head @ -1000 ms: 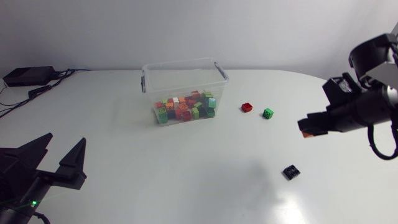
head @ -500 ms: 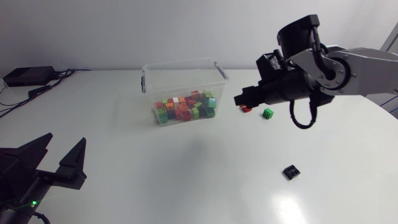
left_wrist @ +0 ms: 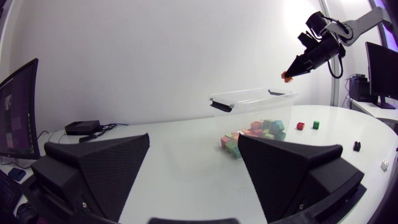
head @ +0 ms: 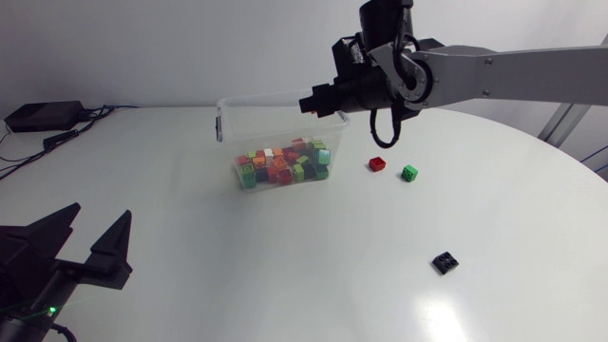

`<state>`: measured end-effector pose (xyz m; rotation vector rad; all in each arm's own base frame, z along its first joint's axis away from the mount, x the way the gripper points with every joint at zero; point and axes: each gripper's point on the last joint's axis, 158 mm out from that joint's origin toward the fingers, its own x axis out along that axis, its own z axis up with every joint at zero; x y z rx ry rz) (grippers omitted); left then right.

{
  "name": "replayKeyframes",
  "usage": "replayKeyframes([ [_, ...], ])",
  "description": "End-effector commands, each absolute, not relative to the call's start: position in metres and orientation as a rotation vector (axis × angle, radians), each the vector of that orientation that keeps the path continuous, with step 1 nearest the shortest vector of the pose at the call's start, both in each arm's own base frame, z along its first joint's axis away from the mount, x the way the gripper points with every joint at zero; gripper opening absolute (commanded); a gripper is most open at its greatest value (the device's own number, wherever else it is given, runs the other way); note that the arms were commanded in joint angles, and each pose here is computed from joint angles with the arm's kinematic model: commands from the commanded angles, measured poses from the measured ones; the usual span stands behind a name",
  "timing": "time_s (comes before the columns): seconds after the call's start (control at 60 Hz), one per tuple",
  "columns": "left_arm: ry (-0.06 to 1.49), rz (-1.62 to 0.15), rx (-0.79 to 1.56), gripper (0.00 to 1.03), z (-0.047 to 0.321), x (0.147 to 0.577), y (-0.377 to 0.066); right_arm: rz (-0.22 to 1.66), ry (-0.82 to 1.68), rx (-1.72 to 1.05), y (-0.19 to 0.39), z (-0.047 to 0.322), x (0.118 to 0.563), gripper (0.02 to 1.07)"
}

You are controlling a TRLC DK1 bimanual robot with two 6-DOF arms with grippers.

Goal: Place the duplo bricks in the container

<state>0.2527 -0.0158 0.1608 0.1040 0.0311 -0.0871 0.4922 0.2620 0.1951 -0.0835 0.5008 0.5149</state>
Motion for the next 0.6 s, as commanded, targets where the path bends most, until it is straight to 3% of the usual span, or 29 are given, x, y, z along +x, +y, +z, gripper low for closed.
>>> replayKeyframes([
  [0.0,0.028,-0.089,0.113,0.99,0.157,0.253,-0.016,0.508,0.469,-0.069,0.27,0.197,0.503,0.36],
  [0.117,0.028,-0.088,0.113,0.99,0.157,0.253,-0.015,0.487,0.411,-0.096,0.274,0.195,0.516,0.4],
  [0.183,0.028,-0.089,0.113,0.99,0.157,0.253,-0.016,0.451,0.405,-0.118,0.277,0.188,0.527,0.5],
  [0.2,0.028,-0.089,0.113,0.99,0.157,0.253,-0.016,0.445,0.407,-0.121,0.278,0.187,0.529,0.56],
  [0.267,0.028,-0.089,0.113,0.99,0.157,0.253,-0.016,0.436,0.449,-0.141,0.284,0.175,0.534,1.01],
  [0.283,0.028,-0.088,0.113,0.99,0.157,0.253,-0.015,0.433,0.455,-0.143,0.283,0.173,0.535,1.04],
  [0.433,0.028,-0.089,0.113,0.99,0.157,0.253,-0.016,0.435,0.429,-0.134,0.279,0.196,0.527,1.03],
  [0.583,0.028,-0.089,0.113,0.99,0.157,0.253,-0.016,0.41,0.424,-0.11,0.241,0.224,0.515,1.03],
])
